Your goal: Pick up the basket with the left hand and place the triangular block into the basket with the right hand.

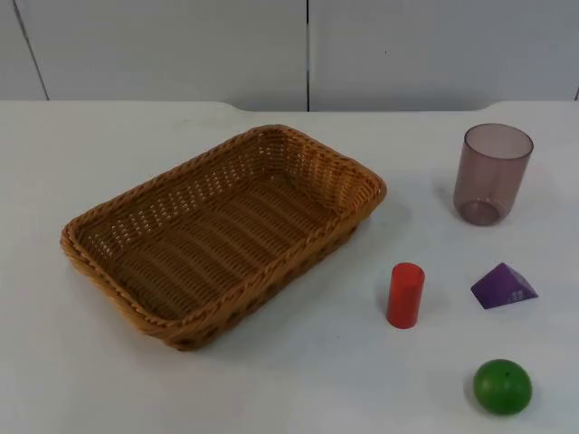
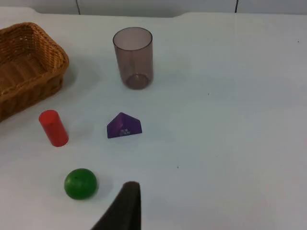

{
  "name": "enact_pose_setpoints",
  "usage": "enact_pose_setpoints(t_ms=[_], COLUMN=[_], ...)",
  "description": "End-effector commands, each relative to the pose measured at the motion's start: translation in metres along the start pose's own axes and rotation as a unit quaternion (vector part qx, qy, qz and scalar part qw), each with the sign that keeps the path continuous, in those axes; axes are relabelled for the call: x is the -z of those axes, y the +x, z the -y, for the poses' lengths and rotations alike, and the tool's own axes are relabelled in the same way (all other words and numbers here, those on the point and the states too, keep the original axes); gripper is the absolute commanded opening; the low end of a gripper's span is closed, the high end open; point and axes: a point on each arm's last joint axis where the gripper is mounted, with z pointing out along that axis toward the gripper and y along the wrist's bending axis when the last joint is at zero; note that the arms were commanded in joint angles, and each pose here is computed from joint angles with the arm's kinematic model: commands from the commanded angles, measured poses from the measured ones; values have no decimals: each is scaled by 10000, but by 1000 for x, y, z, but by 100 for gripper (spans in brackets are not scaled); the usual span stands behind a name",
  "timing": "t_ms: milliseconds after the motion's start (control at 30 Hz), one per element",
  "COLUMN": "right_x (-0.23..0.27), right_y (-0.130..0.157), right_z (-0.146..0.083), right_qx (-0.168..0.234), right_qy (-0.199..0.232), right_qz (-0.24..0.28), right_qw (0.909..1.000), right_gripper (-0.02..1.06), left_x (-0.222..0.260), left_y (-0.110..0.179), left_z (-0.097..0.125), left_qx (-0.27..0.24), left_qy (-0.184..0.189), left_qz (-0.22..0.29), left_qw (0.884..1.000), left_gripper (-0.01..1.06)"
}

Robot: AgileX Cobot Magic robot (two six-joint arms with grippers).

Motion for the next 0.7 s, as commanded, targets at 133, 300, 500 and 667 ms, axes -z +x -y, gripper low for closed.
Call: enact_pose_setpoints(t_ms=[133, 300, 500, 667], right_x=[0, -21, -54, -94], right_y=[-31, -69, -97, -119], right_z=[-1, -1, -2, -2], right_qx=[22, 29, 36, 43], right_qy=[16, 14, 12, 10], right_qz=[211, -44, -387, -792], right_qw=[9998, 10000, 9992, 9969], right_gripper=[105, 105, 105, 105], left_x=[-2, -22, -51, -85], left_y=[-18, -49, -71, -85], left_z=[5, 6, 5, 5], left_qx=[175, 254, 301, 357], left_qy=[248, 291, 269, 243], left_qz=[-140, -646, -1147, -1527], left_qw=[9994, 9972, 9926, 9873], left_gripper=[105, 105, 105, 105])
